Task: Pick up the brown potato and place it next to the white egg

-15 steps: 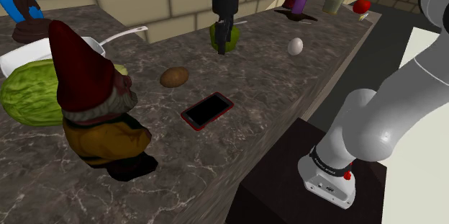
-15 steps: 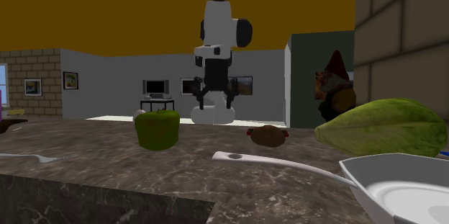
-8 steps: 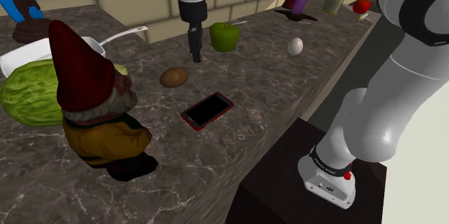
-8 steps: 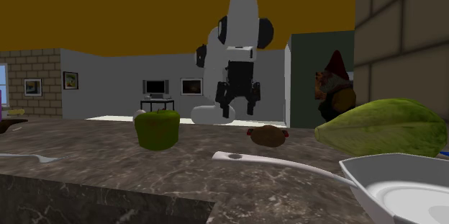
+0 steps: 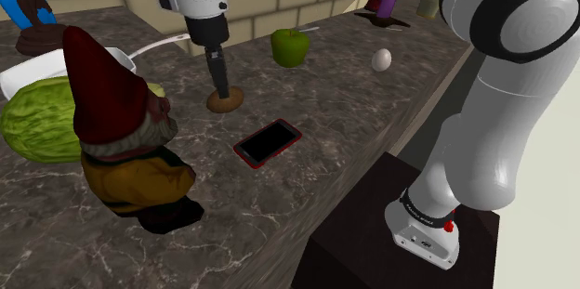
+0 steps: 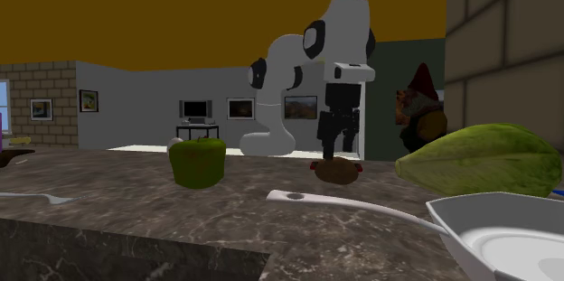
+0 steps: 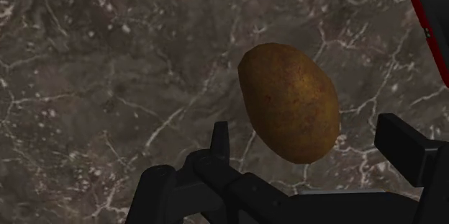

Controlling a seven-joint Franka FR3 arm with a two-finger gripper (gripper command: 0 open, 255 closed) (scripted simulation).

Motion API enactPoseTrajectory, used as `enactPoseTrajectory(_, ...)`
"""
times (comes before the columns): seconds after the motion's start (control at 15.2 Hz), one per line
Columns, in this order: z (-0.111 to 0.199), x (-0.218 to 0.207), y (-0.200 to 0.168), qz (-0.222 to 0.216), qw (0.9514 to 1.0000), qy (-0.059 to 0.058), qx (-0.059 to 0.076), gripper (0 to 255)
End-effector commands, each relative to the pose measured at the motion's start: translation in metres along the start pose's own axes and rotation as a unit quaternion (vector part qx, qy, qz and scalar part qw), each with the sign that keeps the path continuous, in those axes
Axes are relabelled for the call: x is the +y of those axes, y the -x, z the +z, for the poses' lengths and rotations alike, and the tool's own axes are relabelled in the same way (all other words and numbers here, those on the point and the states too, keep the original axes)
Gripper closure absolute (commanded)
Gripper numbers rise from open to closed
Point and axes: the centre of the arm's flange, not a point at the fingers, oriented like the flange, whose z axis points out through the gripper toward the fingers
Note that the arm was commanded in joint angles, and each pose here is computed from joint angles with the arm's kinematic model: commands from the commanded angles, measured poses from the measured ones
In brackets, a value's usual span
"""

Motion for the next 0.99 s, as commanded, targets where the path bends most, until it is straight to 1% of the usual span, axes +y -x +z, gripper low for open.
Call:
enactPoseTrajectory(0.0,0.009,-0.002,-0.006,-0.008,1.0,0.0,0.0,0)
enactPoseTrajectory(0.4,0.038,-0.002,-0.006,-0.008,1.0,0.0,0.0,0)
enactPoseTrajectory(0.86,0.038,-0.001,-0.006,-0.008,1.0,0.0,0.0,0)
enactPoseTrajectory(0.92,0.038,-0.001,-0.006,-0.008,1.0,0.0,0.0,255)
